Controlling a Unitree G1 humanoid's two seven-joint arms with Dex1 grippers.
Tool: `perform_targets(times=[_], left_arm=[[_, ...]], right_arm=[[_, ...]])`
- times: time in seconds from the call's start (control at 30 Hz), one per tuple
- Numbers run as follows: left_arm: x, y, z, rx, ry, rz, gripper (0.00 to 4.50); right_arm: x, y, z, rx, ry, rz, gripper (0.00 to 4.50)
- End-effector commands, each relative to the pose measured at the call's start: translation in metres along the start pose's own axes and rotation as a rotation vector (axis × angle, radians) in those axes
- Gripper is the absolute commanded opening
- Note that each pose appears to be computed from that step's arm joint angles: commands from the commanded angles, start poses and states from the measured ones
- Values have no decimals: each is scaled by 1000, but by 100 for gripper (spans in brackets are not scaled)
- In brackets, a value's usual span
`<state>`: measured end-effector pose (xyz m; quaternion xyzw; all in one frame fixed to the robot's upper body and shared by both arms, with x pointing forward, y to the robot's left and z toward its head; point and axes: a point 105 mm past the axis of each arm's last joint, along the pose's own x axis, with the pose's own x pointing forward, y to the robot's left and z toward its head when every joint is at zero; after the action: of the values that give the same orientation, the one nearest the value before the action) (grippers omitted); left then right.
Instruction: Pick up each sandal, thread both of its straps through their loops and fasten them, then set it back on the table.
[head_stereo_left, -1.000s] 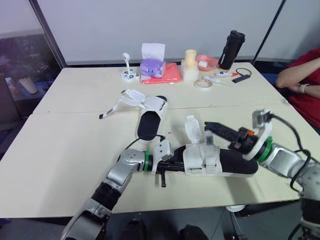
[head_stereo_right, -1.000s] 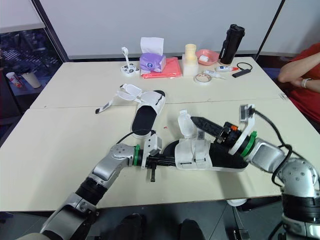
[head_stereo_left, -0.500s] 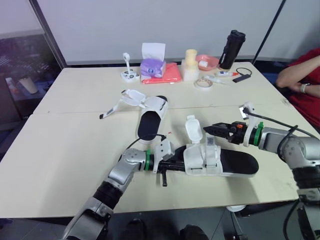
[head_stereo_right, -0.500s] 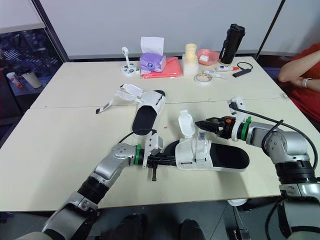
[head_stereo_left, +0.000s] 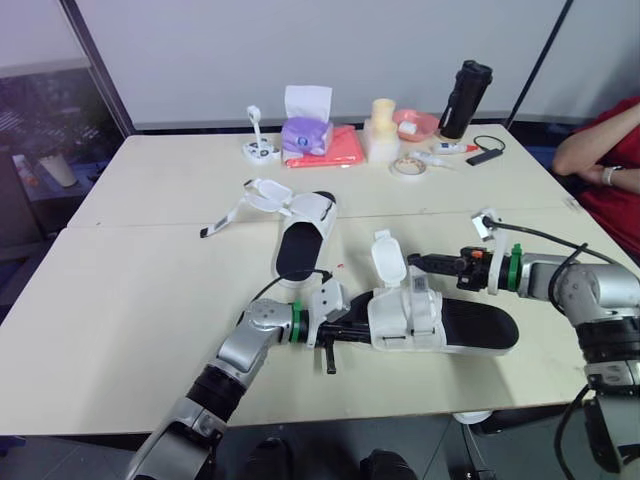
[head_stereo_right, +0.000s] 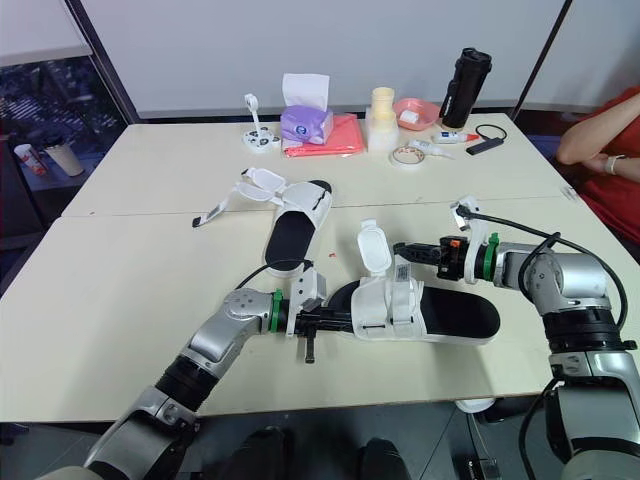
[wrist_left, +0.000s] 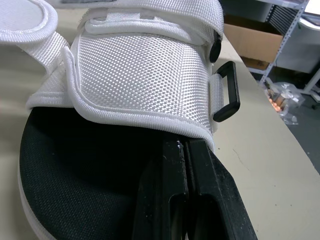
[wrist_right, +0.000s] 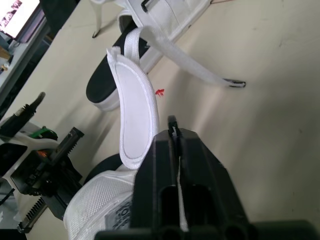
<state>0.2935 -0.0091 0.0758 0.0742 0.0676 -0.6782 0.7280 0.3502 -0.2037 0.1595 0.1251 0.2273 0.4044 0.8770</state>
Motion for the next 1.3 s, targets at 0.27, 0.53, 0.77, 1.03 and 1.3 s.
perform_targets(times=[0.27,0.53,0.77,1.03,1.3], left_arm=[[0,-2,-27,-56,95,22,0],[-1,-1,-28,-54,99,25,0],[-2,-1,-28,-56,97,29,0],[-1,-1,-28,-57,95,30,0],[-1,0,-29,-53,101,32,0]], right_arm=[[-1,2,6,-46,-60,-10,4],[8,-11,-27,-132,137,-100,4],[8,-20,-39,-220,237,-151,32],[5,-17,-22,-257,168,-135,412],[-13,-24,41,-186,-65,-159,440]])
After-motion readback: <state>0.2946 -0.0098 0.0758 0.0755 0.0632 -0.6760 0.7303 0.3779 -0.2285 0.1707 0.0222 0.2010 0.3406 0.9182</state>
